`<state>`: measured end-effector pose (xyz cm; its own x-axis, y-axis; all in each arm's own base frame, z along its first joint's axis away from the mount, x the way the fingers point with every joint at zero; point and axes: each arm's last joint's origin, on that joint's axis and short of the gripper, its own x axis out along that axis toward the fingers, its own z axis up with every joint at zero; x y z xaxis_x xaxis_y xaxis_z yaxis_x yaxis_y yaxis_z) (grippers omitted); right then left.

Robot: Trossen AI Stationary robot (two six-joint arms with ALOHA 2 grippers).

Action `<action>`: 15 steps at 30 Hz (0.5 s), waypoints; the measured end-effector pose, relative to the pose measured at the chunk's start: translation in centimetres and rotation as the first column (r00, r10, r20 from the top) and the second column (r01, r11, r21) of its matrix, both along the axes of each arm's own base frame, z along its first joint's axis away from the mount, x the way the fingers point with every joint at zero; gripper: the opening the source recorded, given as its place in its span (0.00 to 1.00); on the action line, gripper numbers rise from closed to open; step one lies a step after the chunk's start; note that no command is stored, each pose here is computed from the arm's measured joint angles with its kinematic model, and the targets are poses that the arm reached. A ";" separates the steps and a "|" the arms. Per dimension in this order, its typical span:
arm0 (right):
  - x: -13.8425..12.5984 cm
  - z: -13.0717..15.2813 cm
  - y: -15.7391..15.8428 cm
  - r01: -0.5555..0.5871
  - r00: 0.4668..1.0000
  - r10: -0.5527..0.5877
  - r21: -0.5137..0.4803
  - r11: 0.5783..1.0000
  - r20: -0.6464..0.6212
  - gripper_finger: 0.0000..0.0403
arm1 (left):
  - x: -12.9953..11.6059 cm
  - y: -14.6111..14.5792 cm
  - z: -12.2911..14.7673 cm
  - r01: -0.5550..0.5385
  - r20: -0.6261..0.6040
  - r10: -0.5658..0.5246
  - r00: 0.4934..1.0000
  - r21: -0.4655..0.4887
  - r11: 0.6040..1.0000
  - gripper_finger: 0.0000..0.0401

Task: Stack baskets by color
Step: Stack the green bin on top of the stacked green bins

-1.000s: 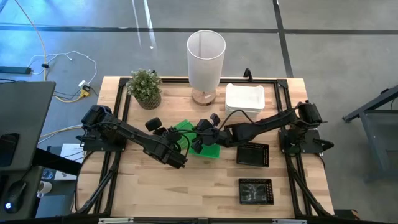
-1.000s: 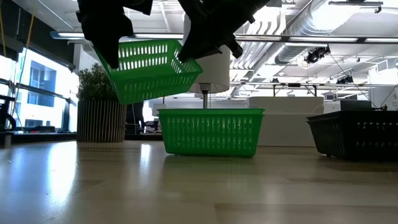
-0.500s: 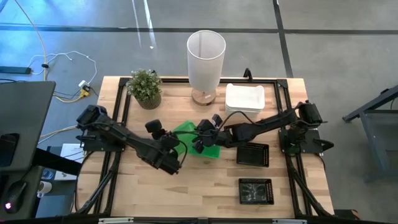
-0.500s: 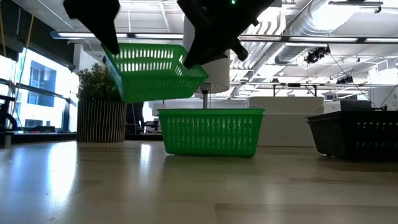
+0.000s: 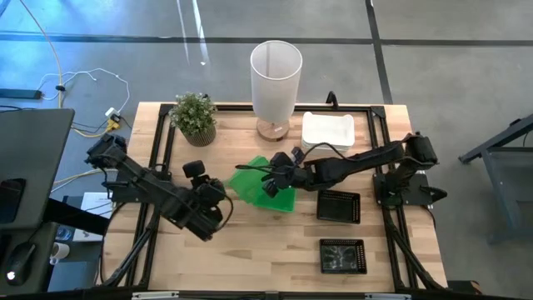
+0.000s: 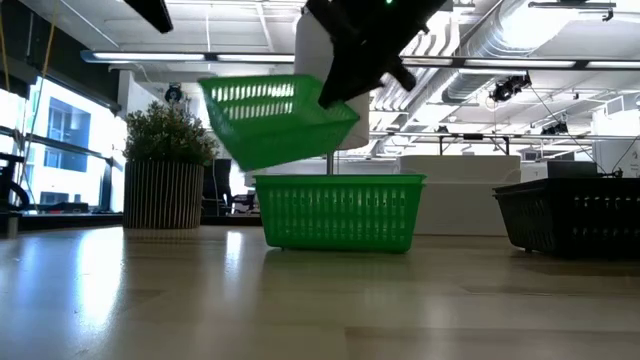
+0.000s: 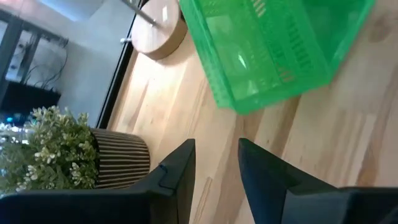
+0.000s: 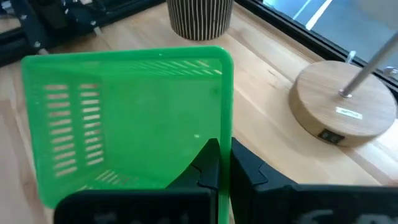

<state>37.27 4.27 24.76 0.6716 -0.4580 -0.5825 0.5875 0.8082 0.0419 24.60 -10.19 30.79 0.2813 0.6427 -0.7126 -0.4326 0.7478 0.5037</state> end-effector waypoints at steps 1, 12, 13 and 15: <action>-0.3 0.3 0.1 -0.001 1.000 0.001 0.002 1.000 -0.004 0.00 | -0.3 -0.1 0.3 0.013 0.007 -0.013 1.000 0.002 1.000 0.27; -4.1 4.7 0.9 -0.066 0.998 0.066 0.036 0.997 0.005 0.00 | -4.4 0.8 4.2 0.070 0.210 -0.078 0.975 0.045 0.997 0.27; -4.5 5.1 0.8 -0.071 0.997 0.071 0.034 0.997 0.007 0.00 | -4.9 1.0 4.3 0.067 0.233 -0.079 0.969 0.060 0.996 0.27; -5.3 5.9 0.5 -0.067 0.998 0.067 0.034 0.997 0.007 0.00 | -5.9 1.7 4.5 0.047 0.279 -0.070 0.958 0.088 0.995 0.27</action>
